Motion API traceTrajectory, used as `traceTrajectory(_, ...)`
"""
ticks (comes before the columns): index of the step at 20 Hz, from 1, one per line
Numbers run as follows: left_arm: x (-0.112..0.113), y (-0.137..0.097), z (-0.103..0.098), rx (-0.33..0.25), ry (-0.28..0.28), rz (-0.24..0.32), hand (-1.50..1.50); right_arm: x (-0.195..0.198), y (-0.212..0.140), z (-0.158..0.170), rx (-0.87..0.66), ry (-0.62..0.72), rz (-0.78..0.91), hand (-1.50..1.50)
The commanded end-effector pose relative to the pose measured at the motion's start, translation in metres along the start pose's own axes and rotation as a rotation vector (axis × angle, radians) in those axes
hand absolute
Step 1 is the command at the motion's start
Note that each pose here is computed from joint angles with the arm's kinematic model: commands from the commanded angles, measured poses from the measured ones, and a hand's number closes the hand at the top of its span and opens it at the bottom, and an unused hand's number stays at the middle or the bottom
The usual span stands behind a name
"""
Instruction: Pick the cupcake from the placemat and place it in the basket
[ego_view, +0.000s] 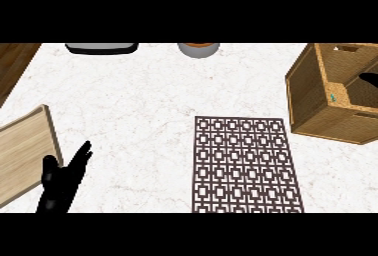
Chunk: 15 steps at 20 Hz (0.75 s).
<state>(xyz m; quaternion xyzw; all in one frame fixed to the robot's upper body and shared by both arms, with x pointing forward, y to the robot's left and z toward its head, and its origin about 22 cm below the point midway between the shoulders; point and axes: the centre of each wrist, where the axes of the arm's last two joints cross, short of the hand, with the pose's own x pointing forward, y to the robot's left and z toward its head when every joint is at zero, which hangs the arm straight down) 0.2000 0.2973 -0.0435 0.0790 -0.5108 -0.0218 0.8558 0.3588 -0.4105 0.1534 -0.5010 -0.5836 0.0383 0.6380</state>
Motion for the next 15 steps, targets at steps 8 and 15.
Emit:
traceTrajectory(8,-0.014,-0.007,-0.004,-0.003,0.056,0.000,0.00,-0.022,-0.059,-0.010,-0.135,0.068,-0.197,-1.50)
traceTrajectory(15,-0.012,0.016,0.002,0.010,0.076,0.024,0.00,-0.072,-0.132,0.008,-0.196,0.135,-0.186,-1.50)
